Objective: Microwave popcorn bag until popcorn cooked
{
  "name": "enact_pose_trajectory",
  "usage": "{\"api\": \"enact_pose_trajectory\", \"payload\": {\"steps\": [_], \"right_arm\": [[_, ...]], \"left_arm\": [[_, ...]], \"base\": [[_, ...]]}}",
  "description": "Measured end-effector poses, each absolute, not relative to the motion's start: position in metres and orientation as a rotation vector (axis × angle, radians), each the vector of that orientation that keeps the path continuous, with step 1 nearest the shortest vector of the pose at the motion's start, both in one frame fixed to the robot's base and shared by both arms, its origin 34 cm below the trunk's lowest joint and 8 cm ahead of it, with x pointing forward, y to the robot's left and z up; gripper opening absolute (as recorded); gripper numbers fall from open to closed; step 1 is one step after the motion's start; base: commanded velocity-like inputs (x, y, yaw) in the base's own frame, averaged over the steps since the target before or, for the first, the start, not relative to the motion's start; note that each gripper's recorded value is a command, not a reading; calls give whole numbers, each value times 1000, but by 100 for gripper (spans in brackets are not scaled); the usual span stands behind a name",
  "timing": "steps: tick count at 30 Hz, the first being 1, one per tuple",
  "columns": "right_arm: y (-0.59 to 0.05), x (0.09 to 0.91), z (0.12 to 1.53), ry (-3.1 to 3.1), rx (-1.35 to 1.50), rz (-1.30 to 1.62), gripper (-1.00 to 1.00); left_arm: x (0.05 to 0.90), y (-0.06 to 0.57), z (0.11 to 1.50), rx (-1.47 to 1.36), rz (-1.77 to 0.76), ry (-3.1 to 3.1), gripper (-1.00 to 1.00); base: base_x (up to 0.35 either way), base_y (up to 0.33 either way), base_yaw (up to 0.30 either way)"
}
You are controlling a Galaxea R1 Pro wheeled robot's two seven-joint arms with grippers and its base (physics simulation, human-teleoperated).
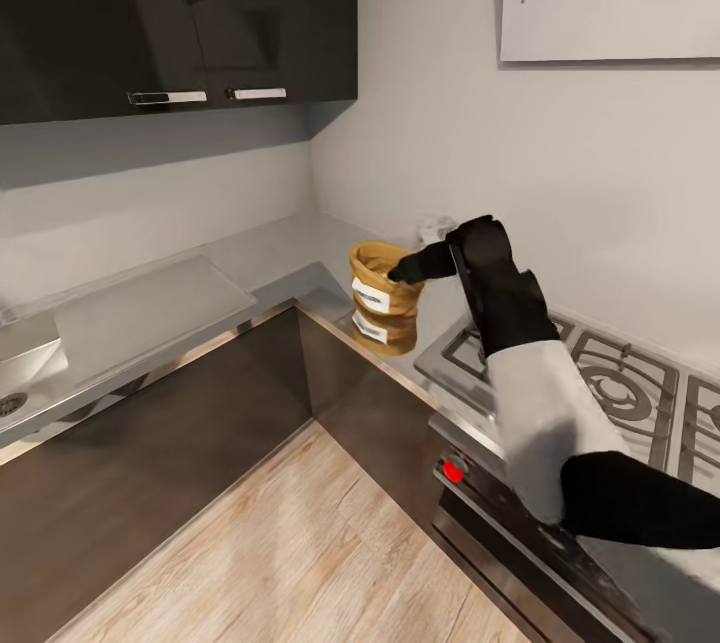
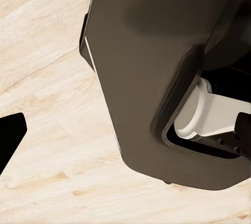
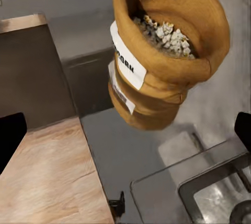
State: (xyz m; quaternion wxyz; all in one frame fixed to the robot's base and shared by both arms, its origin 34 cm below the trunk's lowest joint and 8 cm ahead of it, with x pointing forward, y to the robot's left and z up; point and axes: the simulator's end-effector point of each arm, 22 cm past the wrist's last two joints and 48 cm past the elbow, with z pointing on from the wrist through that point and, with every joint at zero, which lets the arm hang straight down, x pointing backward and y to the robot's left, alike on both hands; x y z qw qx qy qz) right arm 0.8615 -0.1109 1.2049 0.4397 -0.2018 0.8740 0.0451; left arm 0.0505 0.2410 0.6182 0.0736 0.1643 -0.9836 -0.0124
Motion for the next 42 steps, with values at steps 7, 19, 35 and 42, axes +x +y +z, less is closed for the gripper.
{"api": "enact_pose_trajectory", "payload": {"steps": [7, 19, 35, 42], "right_arm": [[-143, 893, 1252, 2163, -384, 37, 100], [-191, 902, 1282, 2105, -269, -60, 100], [-200, 902, 1263, 2155, -242, -38, 100], [-193, 901, 1241, 2205, -262, -30, 100]], "left_arm": [[50, 241, 618, 492, -39, -2953, 100], [50, 242, 618, 492, -36, -2950, 100], [49, 243, 618, 492, -48, -2950, 100], [49, 243, 618, 491, -48, -2950, 100]], "base": [[0, 0, 0], [0, 0, 0], [191, 0, 0], [305, 0, 0]]}}
